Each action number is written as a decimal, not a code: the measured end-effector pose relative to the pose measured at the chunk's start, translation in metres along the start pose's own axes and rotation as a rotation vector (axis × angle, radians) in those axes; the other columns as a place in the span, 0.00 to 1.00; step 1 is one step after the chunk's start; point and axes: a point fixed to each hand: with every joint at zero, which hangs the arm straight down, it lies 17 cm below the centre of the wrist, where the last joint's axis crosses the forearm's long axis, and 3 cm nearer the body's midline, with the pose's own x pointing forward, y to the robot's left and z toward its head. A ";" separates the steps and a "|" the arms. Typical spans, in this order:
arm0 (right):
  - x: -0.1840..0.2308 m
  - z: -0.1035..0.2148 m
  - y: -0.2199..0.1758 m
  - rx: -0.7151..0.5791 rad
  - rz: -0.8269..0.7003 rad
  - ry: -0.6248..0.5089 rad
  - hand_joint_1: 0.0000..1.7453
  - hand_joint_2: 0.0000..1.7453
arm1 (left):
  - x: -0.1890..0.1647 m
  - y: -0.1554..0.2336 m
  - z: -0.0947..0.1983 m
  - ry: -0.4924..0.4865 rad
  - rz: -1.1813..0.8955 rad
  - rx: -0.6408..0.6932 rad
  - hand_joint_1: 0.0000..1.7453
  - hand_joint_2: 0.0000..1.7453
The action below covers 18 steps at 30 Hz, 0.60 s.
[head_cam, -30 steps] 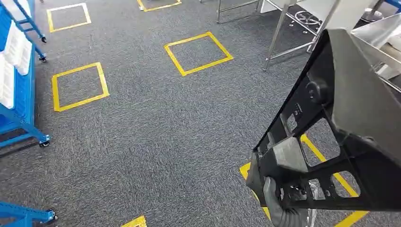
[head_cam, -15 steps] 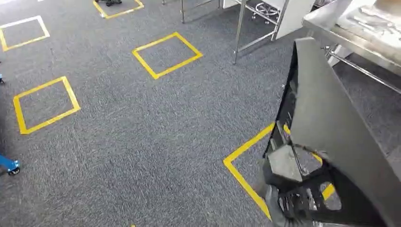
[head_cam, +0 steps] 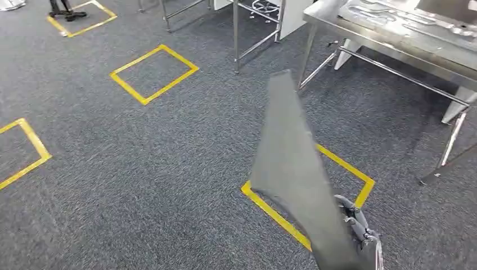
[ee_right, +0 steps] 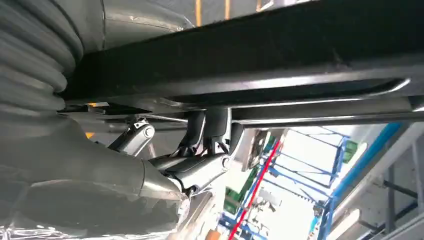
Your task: Take the parts from the cabinet and place them on the table.
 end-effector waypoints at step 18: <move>-0.003 -0.006 0.016 0.076 -0.023 -0.003 1.00 1.00 | 0.038 0.033 -0.035 0.008 0.066 0.055 0.00 1.00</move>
